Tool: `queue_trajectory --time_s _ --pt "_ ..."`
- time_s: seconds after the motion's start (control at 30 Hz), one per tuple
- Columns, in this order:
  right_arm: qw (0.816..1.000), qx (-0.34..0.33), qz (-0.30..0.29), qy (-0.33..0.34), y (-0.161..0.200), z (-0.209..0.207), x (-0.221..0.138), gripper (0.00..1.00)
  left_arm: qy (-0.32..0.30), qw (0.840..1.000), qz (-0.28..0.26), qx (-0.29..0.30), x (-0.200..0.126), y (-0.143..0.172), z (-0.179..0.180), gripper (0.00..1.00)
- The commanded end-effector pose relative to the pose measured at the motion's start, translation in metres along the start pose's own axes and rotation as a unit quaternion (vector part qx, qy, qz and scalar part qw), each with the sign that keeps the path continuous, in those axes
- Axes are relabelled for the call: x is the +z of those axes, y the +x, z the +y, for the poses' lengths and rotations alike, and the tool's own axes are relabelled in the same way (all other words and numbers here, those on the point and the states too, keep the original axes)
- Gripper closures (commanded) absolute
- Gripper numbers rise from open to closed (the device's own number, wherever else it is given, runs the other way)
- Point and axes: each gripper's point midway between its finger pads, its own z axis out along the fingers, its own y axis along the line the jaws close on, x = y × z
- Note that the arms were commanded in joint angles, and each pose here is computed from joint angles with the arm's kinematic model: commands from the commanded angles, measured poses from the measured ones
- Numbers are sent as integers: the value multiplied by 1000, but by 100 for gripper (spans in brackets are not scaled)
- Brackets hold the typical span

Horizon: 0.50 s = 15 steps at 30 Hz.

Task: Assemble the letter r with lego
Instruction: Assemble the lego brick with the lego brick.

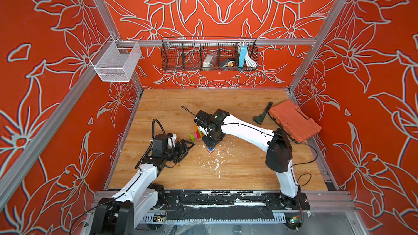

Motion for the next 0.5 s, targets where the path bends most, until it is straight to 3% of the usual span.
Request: queue_trajectory --time_s 0.0,0.47 --pt "999 11 38 30 9 -10 6 100 19 1000 2 -11 -1 -1 -4 20" --pt "997 -6 67 38 -2 -8 24 100 12 1000 2 -19 -1 2 4 21"
